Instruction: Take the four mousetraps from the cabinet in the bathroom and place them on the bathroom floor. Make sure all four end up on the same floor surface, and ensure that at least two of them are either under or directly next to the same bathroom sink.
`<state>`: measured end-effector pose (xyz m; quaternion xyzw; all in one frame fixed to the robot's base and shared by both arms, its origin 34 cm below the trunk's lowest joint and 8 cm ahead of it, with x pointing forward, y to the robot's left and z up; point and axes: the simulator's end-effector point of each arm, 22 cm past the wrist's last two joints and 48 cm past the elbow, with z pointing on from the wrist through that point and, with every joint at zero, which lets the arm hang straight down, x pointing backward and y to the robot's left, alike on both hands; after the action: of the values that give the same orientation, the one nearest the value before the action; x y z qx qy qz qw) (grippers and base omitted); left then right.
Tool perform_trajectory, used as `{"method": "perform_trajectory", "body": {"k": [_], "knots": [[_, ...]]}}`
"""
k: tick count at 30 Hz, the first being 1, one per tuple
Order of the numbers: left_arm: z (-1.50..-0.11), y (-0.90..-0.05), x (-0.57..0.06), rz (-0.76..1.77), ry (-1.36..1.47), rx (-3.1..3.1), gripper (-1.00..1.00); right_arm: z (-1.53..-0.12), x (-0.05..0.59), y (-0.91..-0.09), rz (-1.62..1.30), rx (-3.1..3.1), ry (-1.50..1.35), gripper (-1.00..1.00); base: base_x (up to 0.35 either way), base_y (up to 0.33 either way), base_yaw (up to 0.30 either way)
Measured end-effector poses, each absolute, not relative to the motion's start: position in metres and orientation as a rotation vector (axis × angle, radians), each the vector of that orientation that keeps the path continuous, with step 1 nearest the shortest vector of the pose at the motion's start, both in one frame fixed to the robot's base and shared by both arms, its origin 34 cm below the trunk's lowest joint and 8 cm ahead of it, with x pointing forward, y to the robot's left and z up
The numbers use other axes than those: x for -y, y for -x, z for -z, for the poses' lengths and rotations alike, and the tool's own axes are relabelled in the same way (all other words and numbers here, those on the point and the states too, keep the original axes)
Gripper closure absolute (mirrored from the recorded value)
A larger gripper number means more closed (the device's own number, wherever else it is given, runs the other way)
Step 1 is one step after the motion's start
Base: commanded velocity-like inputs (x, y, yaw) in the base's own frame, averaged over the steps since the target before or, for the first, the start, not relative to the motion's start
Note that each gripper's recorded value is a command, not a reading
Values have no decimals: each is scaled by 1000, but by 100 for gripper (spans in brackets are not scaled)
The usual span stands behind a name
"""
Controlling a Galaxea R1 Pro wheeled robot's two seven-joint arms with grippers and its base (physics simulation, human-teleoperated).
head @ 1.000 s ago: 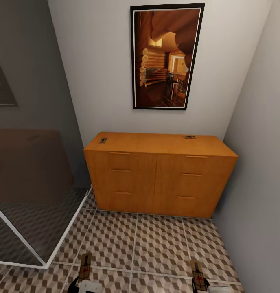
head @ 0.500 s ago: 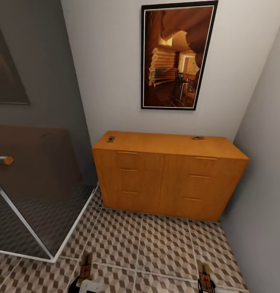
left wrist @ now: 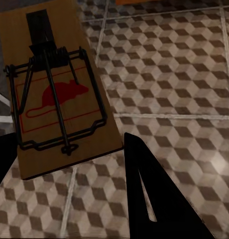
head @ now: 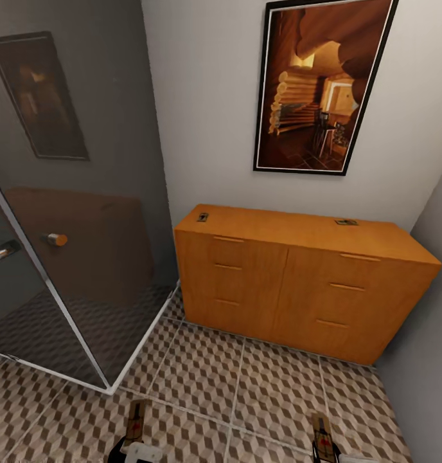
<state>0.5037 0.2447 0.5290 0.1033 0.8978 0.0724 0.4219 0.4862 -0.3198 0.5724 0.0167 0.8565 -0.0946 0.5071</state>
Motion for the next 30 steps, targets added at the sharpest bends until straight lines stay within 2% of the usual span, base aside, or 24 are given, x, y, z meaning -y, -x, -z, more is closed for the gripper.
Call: {"method": "perform_trajectory", "body": {"k": [6, 21, 30], "knots": [[-528, -503, -244, -180, -260, -2251, 100, -572, 320, -486, 228, -2067, -40, 100, 0, 0, 235], [-527, -503, -244, -180, -260, -2253, 100, -571, 320, -485, 229, -2067, -39, 100, 0, 0, 28], [-527, -502, -244, -179, -260, -2254, 100, -571, 321, -485, 230, -2068, -38, 100, 0, 0, 256]]}}
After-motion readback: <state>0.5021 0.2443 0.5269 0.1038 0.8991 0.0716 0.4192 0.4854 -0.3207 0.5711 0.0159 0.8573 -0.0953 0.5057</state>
